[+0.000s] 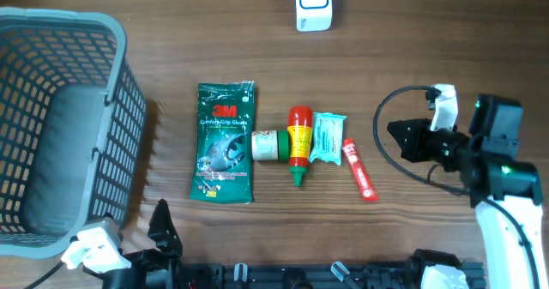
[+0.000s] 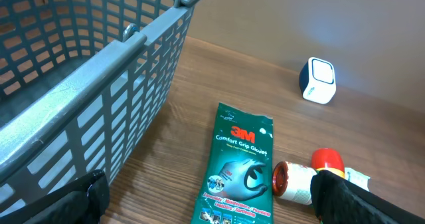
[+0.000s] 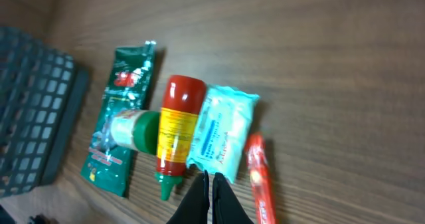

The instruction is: Scan the item barcode

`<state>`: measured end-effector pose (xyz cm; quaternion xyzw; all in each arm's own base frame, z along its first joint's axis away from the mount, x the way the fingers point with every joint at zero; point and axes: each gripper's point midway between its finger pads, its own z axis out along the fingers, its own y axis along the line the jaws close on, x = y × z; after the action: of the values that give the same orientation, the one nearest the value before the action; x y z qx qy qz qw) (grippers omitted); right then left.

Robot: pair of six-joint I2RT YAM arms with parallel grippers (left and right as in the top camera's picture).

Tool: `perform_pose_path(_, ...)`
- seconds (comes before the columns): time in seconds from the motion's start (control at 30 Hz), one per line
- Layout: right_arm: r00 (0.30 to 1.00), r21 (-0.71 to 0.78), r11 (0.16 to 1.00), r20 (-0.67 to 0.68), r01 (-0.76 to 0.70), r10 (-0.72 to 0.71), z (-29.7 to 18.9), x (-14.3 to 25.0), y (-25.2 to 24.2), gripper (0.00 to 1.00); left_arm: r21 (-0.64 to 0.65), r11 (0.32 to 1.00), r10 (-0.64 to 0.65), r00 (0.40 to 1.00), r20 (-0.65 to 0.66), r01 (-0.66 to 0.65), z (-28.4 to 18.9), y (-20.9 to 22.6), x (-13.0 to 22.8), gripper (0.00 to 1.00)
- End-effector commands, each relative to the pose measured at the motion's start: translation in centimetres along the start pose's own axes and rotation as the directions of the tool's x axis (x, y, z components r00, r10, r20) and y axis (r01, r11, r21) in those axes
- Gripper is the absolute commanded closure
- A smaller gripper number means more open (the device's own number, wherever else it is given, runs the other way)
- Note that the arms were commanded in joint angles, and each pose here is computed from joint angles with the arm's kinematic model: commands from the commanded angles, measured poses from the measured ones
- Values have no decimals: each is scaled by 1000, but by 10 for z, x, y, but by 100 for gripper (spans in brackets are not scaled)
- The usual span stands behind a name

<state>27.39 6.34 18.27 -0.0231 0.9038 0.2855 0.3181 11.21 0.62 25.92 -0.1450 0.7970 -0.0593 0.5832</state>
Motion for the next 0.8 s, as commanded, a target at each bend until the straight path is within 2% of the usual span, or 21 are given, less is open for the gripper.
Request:
perform_pose_path(0.0,1000,-40,999,-1,23,-23,-2,-2,9,95,3,1000,-4,1000,7,4,-1,0,-1,0)
perform_pose_path(0.03,1000,-39,999,-18,-16,15,0,1,7,87,3,1000,-4,1000,7,4,-1,0,-1,0)
perform_pose_path(0.07,997,-36,997,-44,-72,70,3,5,4,69,3,1000,-4,1000,7,4,-1,0,-1,0)
perform_pose_path(0.17,975,6,984,-132,-178,177,17,23,-10,39,3,1000,-4,1000,7,4,-1,0,-1,0)
perform_pose_path(0.2,960,24,975,-172,-221,222,24,33,-17,20,3,1000,-4,1000,7,4,-1,0,-1,0)
perform_pose_path(0.27,921,48,955,-253,-294,296,36,54,-22,18,3,1000,-4,1000,7,4,-1,0,-1,0)
perform_pose_path(0.33,855,80,930,-371,-358,362,55,79,-18,42,3,1000,-4,1000,7,4,-1,0,-1,0)
perform_pose_path(0.37,837,114,929,-405,-353,368,64,88,-17,46,3,1000,-4,1000,7,4,-1,0,-1,0)
perform_pose_path(0.47,819,329,907,-420,-264,391,79,111,-27,46,3,1000,-4,1000,7,4,-1,0,-1,0)
perform_pose_path(0.53,838,493,857,-395,-151,375,81,123,-37,44,3,1000,-4,1000,7,4,-1,0,-1,0)
perform_pose_path(0.6,874,622,779,-332,-80,355,78,126,-46,37,3,1000,-4,1000,7,4,-1,0,-1,0)
perform_pose_path(0.67,907,687,726,-278,-43,317,76,122,-51,36,3,1000,-4,1000,7,4,-1,0,-1,0)
perform_pose_path(0.77,931,707,708,-257,-2,259,85,116,-53,35,3,1000,-4,1000,7,4,-1,0,-1,0)
